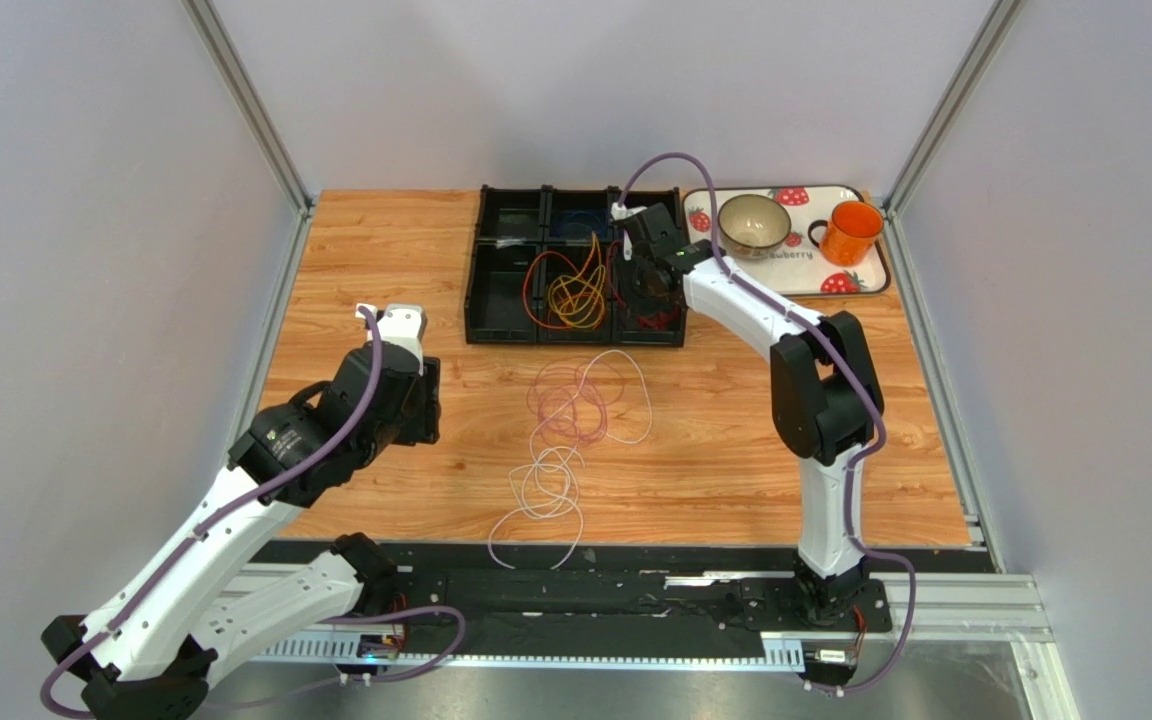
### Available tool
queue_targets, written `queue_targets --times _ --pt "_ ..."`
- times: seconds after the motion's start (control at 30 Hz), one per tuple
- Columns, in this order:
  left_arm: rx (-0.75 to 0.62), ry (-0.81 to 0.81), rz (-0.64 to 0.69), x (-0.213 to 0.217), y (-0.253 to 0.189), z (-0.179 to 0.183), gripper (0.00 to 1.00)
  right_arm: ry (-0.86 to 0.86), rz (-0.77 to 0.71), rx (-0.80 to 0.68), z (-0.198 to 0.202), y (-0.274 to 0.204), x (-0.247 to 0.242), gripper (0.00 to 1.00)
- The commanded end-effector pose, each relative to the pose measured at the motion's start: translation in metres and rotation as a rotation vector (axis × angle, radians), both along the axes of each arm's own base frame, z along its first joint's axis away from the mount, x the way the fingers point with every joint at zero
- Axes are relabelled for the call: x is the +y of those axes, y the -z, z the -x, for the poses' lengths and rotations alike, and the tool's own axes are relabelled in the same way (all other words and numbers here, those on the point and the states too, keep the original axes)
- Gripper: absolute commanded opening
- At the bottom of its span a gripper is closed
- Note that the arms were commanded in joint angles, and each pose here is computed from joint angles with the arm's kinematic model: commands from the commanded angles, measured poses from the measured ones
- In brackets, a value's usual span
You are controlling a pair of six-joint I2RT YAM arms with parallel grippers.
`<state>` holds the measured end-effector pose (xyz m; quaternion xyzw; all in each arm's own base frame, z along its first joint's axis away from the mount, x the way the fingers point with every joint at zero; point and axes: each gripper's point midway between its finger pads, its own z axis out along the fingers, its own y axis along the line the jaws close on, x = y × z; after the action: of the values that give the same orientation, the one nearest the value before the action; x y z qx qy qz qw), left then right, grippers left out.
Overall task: Untangle the cables
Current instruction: Place the cable in the bin.
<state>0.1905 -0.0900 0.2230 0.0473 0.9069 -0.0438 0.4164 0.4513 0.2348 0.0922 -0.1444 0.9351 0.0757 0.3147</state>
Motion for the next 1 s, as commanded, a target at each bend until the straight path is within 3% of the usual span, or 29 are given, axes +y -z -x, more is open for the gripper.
queue_targets --times 0.0,0.27,0.97 --pt "-0.01 -0.01 0.005 0.001 -0.002 -0.002 0.54 -0.005 -0.009 -0.034 -0.01 -0.004 0.001 0.27" --pt "-0.007 -0.011 0.004 0.0 -0.001 -0.002 0.54 0.027 -0.004 -0.049 -0.016 -0.007 -0.007 0.01" --pt "0.0 -0.013 -0.002 0.001 0.001 -0.002 0.54 0.227 0.001 -0.014 -0.037 0.008 -0.057 0.0"
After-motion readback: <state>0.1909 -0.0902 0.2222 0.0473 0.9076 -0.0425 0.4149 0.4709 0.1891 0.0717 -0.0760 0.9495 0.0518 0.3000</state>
